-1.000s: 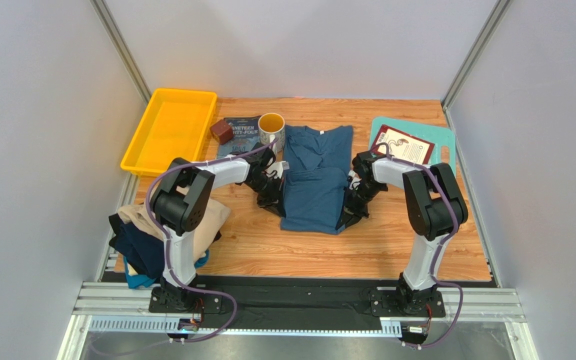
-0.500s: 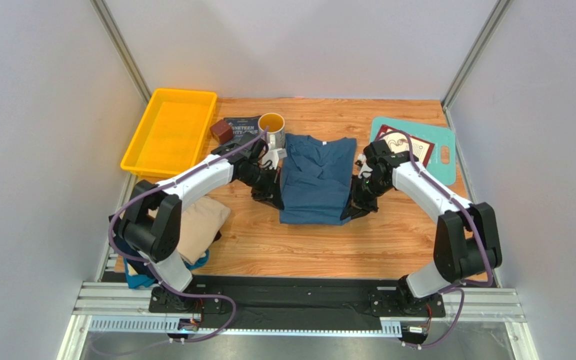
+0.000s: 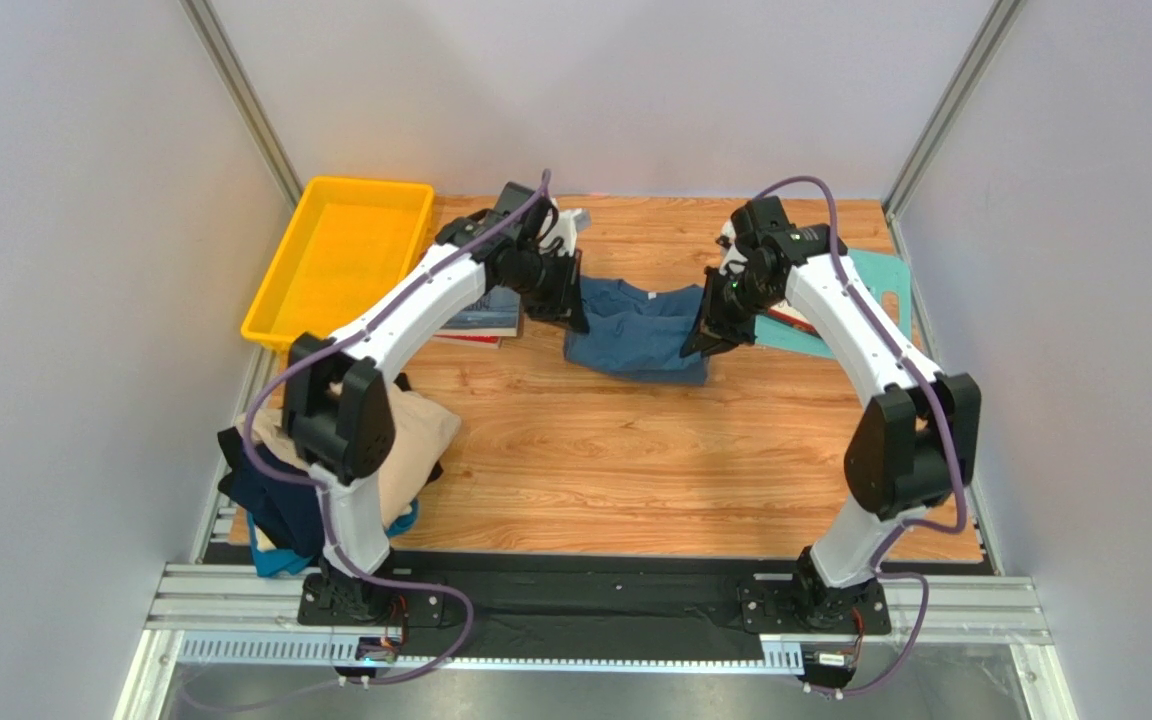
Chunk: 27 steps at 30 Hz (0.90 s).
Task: Fold and stack the t-shirts
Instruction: Fold the long partially folded tshirt into a neat square
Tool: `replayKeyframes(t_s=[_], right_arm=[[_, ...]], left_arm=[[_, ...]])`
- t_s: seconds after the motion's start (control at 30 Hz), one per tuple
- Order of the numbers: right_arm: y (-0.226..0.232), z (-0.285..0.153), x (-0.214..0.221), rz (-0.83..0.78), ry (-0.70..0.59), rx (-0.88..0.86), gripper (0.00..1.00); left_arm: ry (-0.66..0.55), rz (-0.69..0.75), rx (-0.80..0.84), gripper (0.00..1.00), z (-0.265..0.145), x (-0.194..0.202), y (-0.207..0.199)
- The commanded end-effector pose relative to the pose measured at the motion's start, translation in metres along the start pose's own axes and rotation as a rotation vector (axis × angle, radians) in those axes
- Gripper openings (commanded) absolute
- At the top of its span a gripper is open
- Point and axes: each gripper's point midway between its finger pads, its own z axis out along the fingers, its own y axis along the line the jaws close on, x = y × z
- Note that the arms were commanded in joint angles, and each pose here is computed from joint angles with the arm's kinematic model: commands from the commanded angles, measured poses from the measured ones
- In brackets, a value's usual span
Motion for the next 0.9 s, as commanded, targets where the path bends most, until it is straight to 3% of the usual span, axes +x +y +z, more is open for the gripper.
replayKeyframes(t_s=[0.0, 0.17, 0.7, 0.87], right_arm=[[0.000, 0.012, -0.034, 0.004, -0.013, 0.007, 0.00], [0.002, 0.017, -0.063, 0.018, -0.034, -0.010, 0.00], [-0.036, 0.070, -0.125, 0.059, -0.064, 0.026, 0.00], [-0.033, 0.076, -0.148, 0.032, -0.144, -0.003, 0.00]], left_arm=[[0.020, -0.004, -0.074, 0.00, 0.018, -0.026, 0.016], [-0.005, 0.007, -0.105, 0.00, 0.027, -0.056, 0.026], [-0.081, -0.013, -0.149, 0.00, 0.086, -0.096, 0.085], [-0.148, 0.009, -0.132, 0.00, 0.098, -0.120, 0.090]])
